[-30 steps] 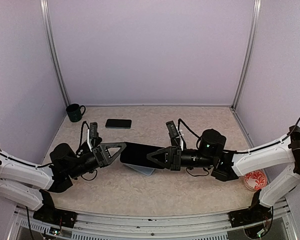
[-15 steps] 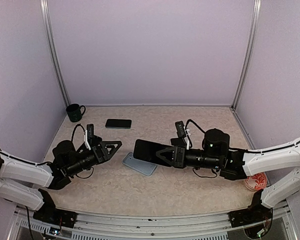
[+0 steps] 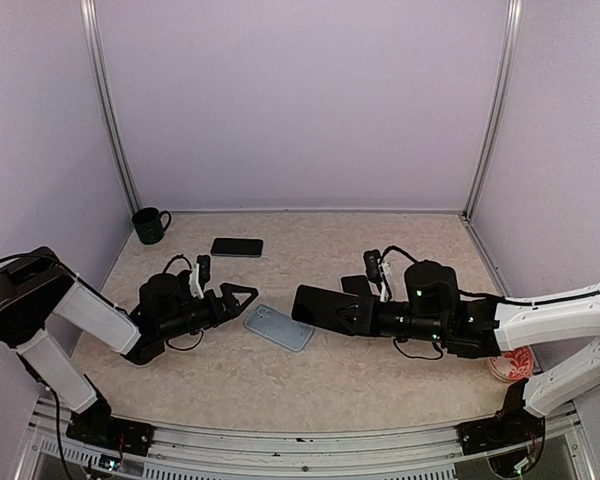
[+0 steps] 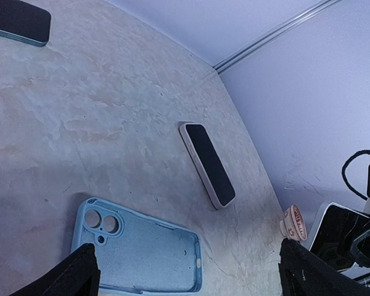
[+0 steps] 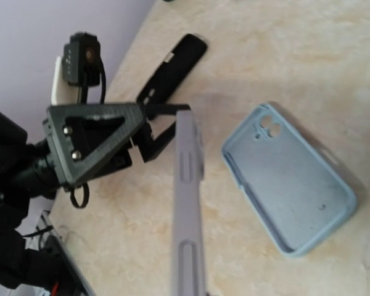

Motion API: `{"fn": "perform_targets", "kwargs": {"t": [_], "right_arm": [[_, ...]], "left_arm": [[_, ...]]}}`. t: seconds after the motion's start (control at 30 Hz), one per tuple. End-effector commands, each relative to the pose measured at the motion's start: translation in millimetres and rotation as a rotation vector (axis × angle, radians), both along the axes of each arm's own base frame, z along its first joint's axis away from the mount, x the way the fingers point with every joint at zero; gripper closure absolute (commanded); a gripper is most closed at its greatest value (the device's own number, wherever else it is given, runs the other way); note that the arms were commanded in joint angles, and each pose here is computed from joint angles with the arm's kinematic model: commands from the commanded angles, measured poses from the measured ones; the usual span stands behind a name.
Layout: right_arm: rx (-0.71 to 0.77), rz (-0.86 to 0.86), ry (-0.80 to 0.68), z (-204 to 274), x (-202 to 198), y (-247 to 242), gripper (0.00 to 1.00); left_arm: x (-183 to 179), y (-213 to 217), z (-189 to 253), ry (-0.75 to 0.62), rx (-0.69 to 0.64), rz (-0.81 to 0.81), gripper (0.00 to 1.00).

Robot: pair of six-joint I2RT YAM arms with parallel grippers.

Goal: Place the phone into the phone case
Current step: Hold the phone case at the center of the board.

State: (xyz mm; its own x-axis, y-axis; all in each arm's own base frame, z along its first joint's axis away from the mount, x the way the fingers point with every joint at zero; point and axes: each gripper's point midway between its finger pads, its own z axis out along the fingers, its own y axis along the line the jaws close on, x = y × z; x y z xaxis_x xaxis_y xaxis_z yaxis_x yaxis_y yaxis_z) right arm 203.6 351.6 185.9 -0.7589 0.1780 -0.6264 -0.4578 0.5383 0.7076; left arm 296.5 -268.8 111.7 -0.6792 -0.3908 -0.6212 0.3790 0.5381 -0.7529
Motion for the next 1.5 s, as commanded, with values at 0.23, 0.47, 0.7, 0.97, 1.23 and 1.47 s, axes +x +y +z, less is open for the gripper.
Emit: {"fn": "perform_targets", "kwargs": {"t": [0.23,0.47,0.7,0.97,1.23,1.47], "right_arm": [[0.009,-0.051,-0.009,17,13,0,1.0],[-0.028,-0.062,-0.005,10,18,2,1.0],[-0.07,-0.109,0.052,-4,29,1,1.0],[-0.07,-0.142,0.129,-18,42,-5,1.0],[-0.107,-0.128,0.242,-39,53,1,1.0],[-0.071,-0.077,0.287,-43,50,12,1.0]], "left_arm": [[38,-13,-12,-0.009,0.023,-0.017,0.01],[43,-19,-33,0.036,0.083,-0.035,0.01],[39,-21,-52,0.093,0.112,-0.048,0.01],[21,-43,-54,0.113,0.091,-0.103,0.01],[-2,-49,-49,0.143,0.044,-0.105,0.01],[-23,-60,-47,0.161,0.005,-0.127,0.01]]}}
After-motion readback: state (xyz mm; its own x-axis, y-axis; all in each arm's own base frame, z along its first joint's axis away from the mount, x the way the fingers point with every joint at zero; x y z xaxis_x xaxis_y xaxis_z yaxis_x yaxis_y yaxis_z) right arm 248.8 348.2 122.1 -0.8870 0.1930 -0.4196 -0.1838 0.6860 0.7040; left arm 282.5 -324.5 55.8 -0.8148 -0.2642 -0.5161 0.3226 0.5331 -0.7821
